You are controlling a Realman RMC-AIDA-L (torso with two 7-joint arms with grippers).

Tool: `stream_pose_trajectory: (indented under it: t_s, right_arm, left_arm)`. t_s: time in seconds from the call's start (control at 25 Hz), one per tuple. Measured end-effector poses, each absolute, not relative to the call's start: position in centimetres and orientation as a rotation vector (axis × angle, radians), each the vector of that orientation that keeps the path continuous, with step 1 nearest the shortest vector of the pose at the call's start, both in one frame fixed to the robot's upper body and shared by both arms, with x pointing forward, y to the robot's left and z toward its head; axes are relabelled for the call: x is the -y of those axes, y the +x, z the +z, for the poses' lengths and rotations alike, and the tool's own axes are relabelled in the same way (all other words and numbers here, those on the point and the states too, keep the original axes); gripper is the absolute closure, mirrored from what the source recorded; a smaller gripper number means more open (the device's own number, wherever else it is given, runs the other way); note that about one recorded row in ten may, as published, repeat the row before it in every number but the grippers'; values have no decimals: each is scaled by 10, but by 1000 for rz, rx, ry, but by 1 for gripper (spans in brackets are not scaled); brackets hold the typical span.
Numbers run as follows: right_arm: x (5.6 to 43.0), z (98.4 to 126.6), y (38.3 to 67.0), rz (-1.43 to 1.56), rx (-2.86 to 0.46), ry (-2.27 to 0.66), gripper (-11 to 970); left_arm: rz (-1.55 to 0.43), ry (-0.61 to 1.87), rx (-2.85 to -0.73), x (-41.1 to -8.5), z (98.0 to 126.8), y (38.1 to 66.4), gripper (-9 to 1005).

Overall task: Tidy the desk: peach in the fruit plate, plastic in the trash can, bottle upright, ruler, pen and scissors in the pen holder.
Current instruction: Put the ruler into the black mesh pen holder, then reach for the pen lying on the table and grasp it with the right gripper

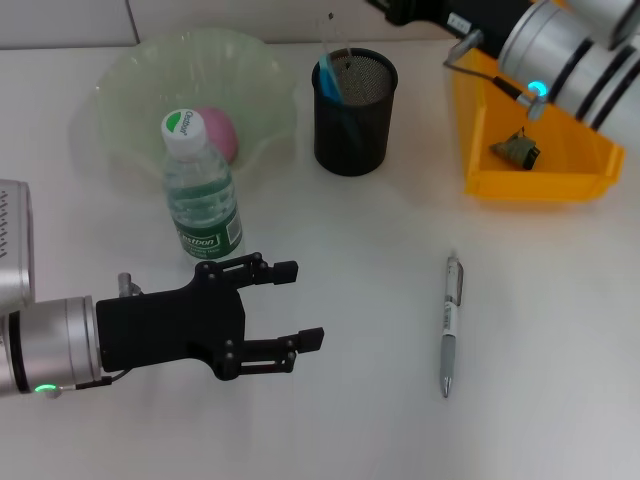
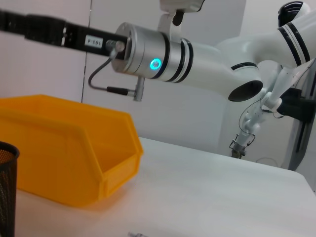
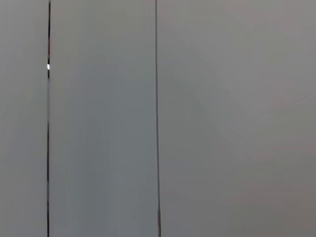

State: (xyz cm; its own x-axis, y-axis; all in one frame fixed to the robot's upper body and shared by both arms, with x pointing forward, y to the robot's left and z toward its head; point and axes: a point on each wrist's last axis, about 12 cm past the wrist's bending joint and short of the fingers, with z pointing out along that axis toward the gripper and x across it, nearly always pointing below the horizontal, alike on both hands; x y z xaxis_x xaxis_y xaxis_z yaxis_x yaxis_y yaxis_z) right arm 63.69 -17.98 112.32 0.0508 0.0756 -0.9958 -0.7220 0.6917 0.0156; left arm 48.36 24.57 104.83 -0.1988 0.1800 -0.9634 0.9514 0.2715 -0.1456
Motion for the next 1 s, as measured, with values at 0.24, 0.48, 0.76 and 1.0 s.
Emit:
stream_pose_trajectory:
  t_s: [0.24,0.48,0.76,1.0]
  right_arm:
    - [213,1168,627,809,-1440,-511,266]
    - [221,1224,600,744,-1829,-693,168]
    - [216,1239,570,688,-2292,-749,134]
    - [214,1233,554,540,-2594,-743,140]
  left_arm:
    - [-1029,1064,-1606,-247,1048,483,184]
    - [-1022,1065,-1597,-248,1048,482,183]
    - [-1006,1087,-1564,-247,1048,481,183]
    - [-1009,1086,-1563,-247,1048,481,184]
